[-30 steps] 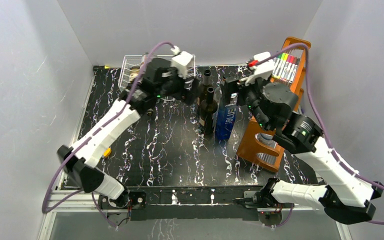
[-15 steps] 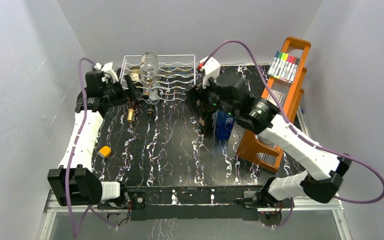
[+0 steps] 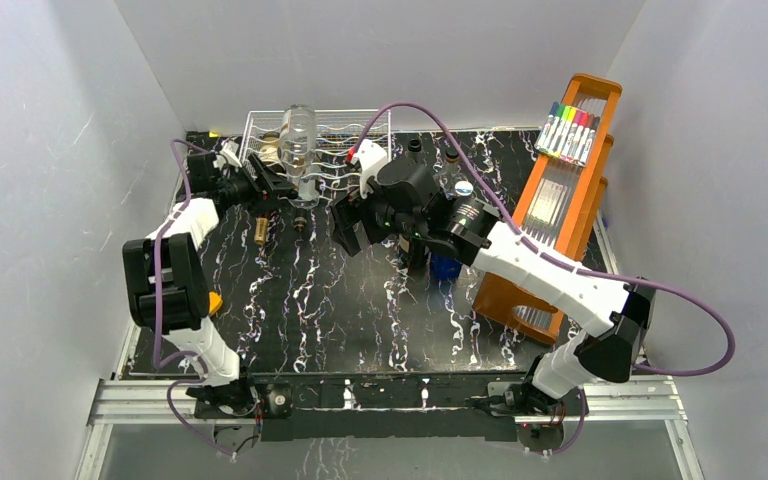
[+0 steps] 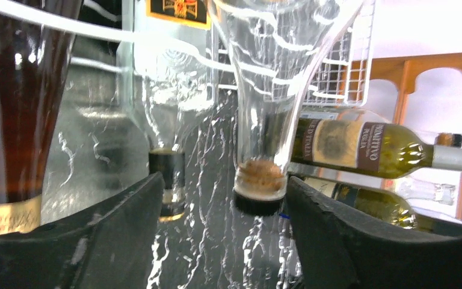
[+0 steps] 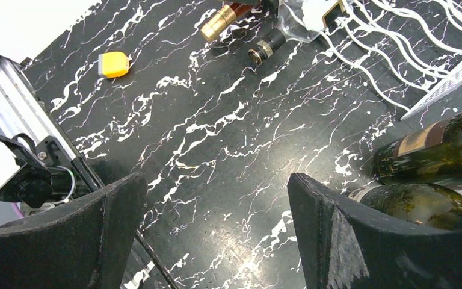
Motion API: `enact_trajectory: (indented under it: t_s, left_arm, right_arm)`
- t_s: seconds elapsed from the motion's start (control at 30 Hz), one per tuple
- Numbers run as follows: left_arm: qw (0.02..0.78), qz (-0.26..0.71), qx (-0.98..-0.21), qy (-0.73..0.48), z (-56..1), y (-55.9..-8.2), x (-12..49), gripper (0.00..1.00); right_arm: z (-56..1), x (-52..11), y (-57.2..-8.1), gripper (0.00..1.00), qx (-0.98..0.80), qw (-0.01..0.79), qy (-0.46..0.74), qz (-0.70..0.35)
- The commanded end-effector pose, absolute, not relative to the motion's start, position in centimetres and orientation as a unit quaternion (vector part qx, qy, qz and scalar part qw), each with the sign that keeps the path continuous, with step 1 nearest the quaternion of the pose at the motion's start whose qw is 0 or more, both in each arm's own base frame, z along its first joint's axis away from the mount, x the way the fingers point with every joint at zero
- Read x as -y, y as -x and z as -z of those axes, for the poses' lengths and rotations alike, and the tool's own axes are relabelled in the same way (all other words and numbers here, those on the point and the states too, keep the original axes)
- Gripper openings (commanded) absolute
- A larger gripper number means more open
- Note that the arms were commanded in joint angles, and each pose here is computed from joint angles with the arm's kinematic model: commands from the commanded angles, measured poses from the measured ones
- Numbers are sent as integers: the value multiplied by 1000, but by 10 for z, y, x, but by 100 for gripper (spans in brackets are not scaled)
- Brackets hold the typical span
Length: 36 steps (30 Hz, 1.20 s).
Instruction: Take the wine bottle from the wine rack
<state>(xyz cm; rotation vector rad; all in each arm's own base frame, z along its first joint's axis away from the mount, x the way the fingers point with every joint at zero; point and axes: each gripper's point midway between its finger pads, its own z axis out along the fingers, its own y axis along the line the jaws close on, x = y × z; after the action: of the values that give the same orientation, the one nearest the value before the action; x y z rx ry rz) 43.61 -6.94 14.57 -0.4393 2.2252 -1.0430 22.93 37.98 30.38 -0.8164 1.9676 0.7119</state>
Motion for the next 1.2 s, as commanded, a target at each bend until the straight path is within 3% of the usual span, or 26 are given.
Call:
enact_trajectory:
  t_s: [0.0,0.27,0.47,0.97,1.17]
  left_arm:
    - [361,452,-803,145,-180,-467,78,67]
    - [355,484,-787,145,-169,-483,97,66]
    - [356,496,-778,148,-169,-491,100,54]
    - [348,524,-764,144,-171,-503,114,54]
    - [346,542,-753,137,-181,-501,118,39]
  right_arm:
    - [-348,-377,-231,98,-758,481,306,-316]
    - [-350,-373,-233,98,-758,488,301,-309]
    - [-346,-375,-234,98,-761,485,302,-306]
    - [-351,-371,-234,98,-759,491,298,-305]
    - [-352,-369,-235,98,-760,495,295,-303]
